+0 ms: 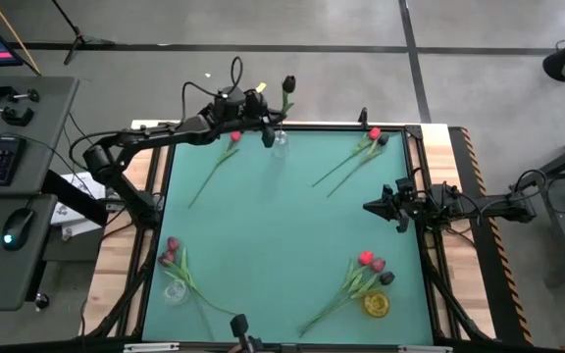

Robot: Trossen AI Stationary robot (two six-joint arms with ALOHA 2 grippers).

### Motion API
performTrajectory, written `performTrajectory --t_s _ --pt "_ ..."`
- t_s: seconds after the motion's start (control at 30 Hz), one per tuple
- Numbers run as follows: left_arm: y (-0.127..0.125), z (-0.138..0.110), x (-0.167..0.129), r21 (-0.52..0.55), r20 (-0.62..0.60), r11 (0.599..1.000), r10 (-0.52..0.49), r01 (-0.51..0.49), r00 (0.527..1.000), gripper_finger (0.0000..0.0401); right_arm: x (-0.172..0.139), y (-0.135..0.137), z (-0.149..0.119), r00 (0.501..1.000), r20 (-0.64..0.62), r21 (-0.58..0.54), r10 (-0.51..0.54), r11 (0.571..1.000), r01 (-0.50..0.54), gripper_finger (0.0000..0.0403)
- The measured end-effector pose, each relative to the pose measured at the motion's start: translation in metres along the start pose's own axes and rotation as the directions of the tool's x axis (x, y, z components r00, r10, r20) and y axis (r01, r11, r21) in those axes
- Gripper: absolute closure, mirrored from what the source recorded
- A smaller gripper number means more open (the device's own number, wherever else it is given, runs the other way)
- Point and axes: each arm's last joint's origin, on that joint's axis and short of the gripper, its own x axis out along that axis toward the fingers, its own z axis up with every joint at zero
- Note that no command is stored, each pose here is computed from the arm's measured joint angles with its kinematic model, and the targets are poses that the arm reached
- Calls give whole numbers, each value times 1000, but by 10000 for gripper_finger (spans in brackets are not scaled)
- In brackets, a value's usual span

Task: Sort flowers into vase by color
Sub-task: Put the top left black tulip into the top transparent vase, then put the top black tulip into the top transparent vase

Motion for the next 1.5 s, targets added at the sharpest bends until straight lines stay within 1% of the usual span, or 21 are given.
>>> performTrajectory --t_s 0.1,0.2,0.27,0.4,0.57,0.7,0.77,0.87,1.1,1.2,1.37,1.5 --pt "1 -1 -4 -1 -35 1000 17 -17 999 350 0 0 0 1000 0 0 0 1000 0 402" --pt "2 2 -8 26 -35 998 51 -50 998 320 0 0 0 1000 0 0 0 1000 0 402" --pt "4 3 -10 26 -36 998 59 -58 998 296 0 0 0 1000 0 0 0 1000 0 402" --pt "5 2 -11 -1 -54 998 62 -62 997 246 0 0 0 1000 0 0 0 1000 0 402" --pt "4 -5 -15 -49 -140 997 58 -65 988 188 0 0 0 1000 0 0 0 1000 0 402" --pt "4 -5 -24 -50 -189 996 57 -68 980 153 0 0 0 1000 0 0 0 1000 0 402" --pt "6 -1 -30 -50 -188 996 64 -75 980 140 0 0 0 1000 0 0 0 1000 0 402" --pt "11 5 -40 -28 -174 996 82 -88 981 129 0 0 0 1000 0 0 0 1000 0 402" --pt "24 14 -68 -47 -199 988 137 -149 970 126 0 0 0 1000 0 0 0 1000 0 402" --pt "28 13 -76 -41 -233 984 158 -172 960 125 0 0 0 1000 0 0 0 1000 0 402" --pt "32 16 -94 -23 -262 970 229 -244 938 125 0 0 0 1000 0 0 0 1000 0 402" --pt "34 17 -106 -38 -280 961 255 -276 926 125 0 0 0 1000 0 0 0 1000 0 402"
